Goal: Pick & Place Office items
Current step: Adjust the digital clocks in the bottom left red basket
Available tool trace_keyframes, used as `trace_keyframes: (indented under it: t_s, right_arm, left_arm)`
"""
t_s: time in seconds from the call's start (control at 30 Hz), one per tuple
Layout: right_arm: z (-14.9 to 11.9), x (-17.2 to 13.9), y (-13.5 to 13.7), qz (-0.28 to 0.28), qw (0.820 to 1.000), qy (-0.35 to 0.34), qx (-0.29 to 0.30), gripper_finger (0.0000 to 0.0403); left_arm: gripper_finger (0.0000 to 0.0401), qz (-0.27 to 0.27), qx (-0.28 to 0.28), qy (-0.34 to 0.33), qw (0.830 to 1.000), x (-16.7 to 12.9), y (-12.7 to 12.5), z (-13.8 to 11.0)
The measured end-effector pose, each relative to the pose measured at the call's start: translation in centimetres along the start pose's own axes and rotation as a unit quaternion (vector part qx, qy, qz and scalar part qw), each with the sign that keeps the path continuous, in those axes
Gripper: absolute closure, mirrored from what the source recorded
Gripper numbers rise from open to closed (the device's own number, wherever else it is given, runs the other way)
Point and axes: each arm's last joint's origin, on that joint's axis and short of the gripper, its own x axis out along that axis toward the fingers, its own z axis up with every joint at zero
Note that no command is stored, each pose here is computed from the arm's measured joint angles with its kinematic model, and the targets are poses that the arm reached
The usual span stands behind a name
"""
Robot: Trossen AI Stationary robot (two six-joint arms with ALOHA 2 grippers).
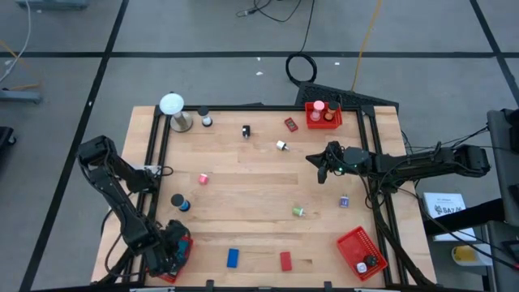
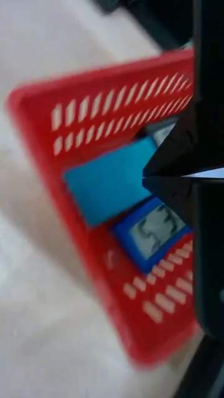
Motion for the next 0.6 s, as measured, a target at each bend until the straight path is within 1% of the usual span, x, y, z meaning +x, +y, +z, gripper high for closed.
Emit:
trace_keyframes:
  t_s: [0.2,0.3,0.4,0.5,0.6]
  right_arm:
    - [0.0,0.0,-0.01,0.0,1.0,0.0,0.0,0.0403]
    - [0.0,0.0,-0.01,0.0,1.0,0.0,-0.001,0.0403]
    - [0.0,0.0,-0.01,0.0,1.0,0.0,-0.004,0.0403]
    - [0.0,0.0,-0.01,0.0,1.0,0.0,-0.005,0.0403]
    - [0.0,0.0,-0.01,0.0,1.0,0.0,-0.005,0.0403]
  left_arm:
    - [0.0393,-0.002,0.007,0.01,1.0,0.0,-0.06,-0.09]
    - [0.0399,-0.023,0.024,0.016,0.999,-0.01,-0.47,-0.19]
    - [0.0396,-0.044,0.043,0.022,0.998,-0.04,-0.87,-0.31]
    - [0.0397,-0.044,0.061,0.028,0.997,-0.04,-0.9,-0.36]
    - [0.0399,-0.043,0.066,0.031,0.996,-0.04,-0.86,-0.46]
